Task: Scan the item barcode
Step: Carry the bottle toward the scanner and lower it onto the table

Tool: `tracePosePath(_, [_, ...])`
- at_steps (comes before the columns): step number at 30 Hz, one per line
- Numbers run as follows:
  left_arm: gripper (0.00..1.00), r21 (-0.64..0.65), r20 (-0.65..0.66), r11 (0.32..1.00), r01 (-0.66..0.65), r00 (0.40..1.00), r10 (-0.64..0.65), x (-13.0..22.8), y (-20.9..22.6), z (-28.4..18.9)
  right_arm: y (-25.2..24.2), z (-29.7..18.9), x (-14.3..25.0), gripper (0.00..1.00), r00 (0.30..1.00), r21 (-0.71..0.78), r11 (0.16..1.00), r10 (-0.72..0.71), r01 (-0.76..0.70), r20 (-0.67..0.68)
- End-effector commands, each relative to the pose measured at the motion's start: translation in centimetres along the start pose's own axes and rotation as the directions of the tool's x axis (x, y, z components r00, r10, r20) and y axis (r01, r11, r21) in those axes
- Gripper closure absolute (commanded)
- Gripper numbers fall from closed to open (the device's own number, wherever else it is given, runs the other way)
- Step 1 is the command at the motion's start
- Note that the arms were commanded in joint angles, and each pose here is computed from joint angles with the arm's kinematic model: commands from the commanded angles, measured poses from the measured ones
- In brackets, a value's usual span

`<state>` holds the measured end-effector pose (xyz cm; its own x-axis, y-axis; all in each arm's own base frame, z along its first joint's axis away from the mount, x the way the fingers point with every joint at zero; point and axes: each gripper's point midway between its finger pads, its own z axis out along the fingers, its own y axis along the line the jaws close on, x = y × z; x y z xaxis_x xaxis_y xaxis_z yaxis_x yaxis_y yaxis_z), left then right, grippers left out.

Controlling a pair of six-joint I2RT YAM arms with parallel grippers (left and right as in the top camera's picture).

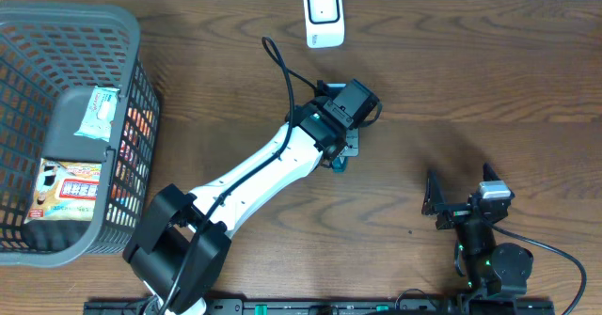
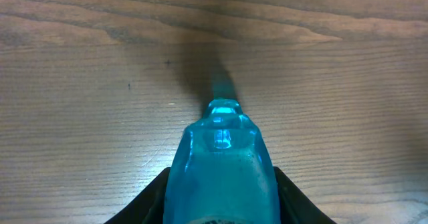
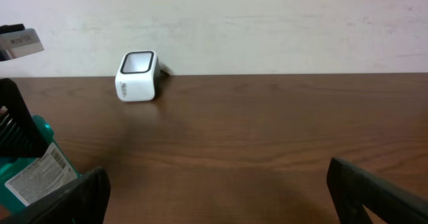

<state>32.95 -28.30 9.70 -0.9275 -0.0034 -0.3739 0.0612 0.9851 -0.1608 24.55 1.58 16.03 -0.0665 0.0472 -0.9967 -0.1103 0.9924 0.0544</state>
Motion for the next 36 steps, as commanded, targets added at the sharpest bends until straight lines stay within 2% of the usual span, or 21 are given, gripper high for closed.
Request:
tracePosePath(1, [0.80,-0.071,-0.057,0.997,0.003,0.998,-0.007,2.0,1.9,1.6,0.1,0.0,0.1,0.01,1.000,-0.001,1.000,-0.008,0.008,-0.001])
tracePosePath(17, [0.78,-0.107,-0.099,0.994,-0.008,0.995,-0.003,3.7,3.2,2.5,0.1,0.0,0.1,0.01,1.000,-0.001,1.000,-0.008,0.008,-0.001])
tracePosePath(24, [0.71,-0.111,-0.104,0.994,-0.010,0.995,-0.002,4.0,3.4,2.6,0.1,0.0,0.1,0.01,1.000,-0.001,1.000,-0.008,0.008,-0.001])
tracePosePath(31, [0.37,-0.117,-0.113,0.993,-0.012,0.994,-0.001,4.2,3.5,2.6,0.1,0.0,0.1,0.01,1.000,-0.001,1.000,-0.008,0.008,-0.001])
tracePosePath(34, [0.19,-0.123,-0.121,0.992,-0.014,0.993,-0.001,4.3,3.7,2.4,0.1,0.0,0.1,0.01,1.000,-0.001,1.000,-0.008,0.008,-0.001])
tracePosePath(36, [0.15,-0.123,-0.121,0.992,-0.015,0.993,0.000,4.3,3.8,2.2,0.1,0.0,0.1,0.01,1.000,-0.001,1.000,-0.008,0.008,-0.001])
